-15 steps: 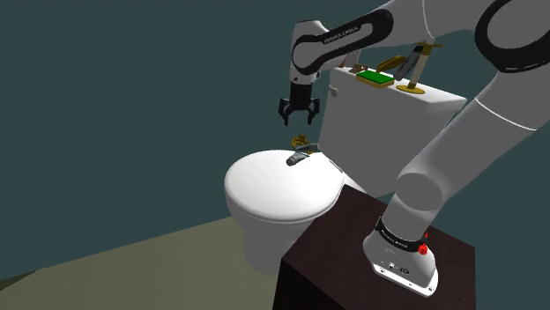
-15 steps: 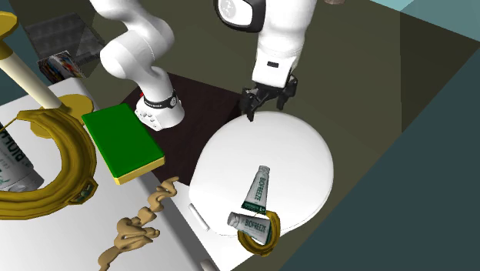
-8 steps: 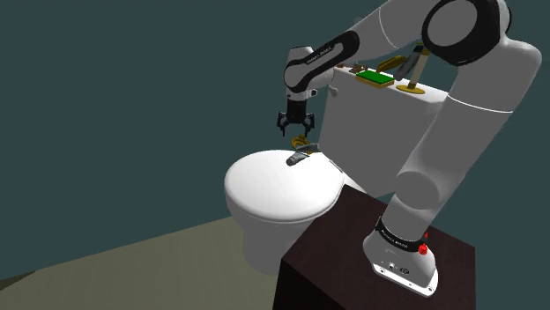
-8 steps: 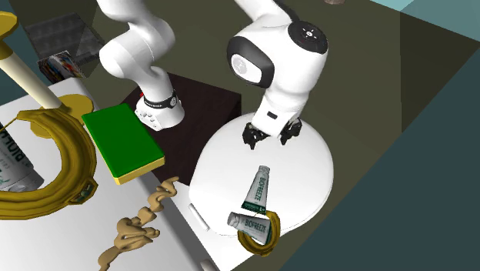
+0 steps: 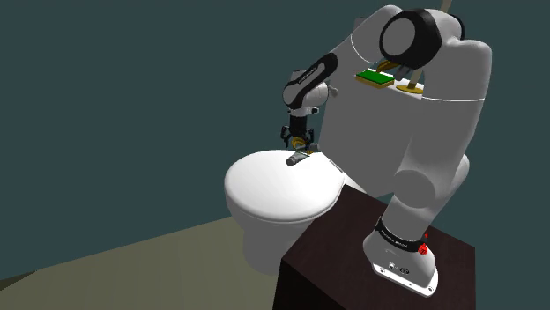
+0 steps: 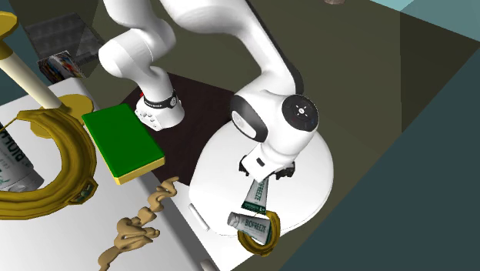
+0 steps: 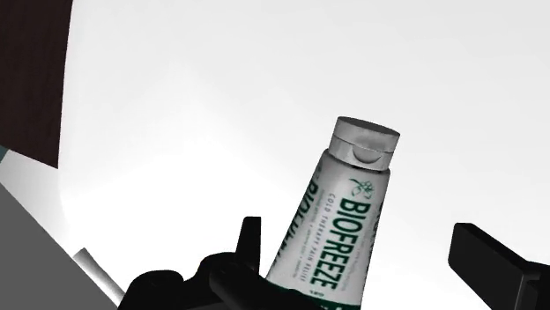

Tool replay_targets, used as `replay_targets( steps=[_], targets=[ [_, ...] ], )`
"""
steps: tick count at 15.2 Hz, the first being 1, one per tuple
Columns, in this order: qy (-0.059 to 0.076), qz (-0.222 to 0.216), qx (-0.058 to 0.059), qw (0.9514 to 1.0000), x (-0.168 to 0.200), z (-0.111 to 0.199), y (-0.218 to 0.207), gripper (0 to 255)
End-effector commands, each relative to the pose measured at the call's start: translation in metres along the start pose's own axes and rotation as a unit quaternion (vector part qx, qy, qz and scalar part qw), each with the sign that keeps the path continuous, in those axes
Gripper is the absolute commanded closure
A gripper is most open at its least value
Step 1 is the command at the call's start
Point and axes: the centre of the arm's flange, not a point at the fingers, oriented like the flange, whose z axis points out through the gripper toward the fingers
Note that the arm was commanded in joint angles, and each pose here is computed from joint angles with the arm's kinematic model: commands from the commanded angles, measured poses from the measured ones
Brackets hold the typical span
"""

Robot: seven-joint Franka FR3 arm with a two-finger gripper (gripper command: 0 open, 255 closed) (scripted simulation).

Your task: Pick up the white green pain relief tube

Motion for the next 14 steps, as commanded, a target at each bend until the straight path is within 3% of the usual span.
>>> replay_targets(
  steps=[1, 11, 12, 14],
  targets=[
    [-0.009, 0.038, -0.002, 0.9992, 0.019, 0.02, 0.002, 0],
    [-0.01, 0.041, -0.002, 0.9991, 0.025, 0.061, -0.003, 0],
    [-0.01, 0.041, -0.002, 0.9991, 0.024, 0.061, -0.003, 255],
    [-0.01, 0.041, -0.002, 0.9991, 0.024, 0.061, -0.003, 255]
  ],
)
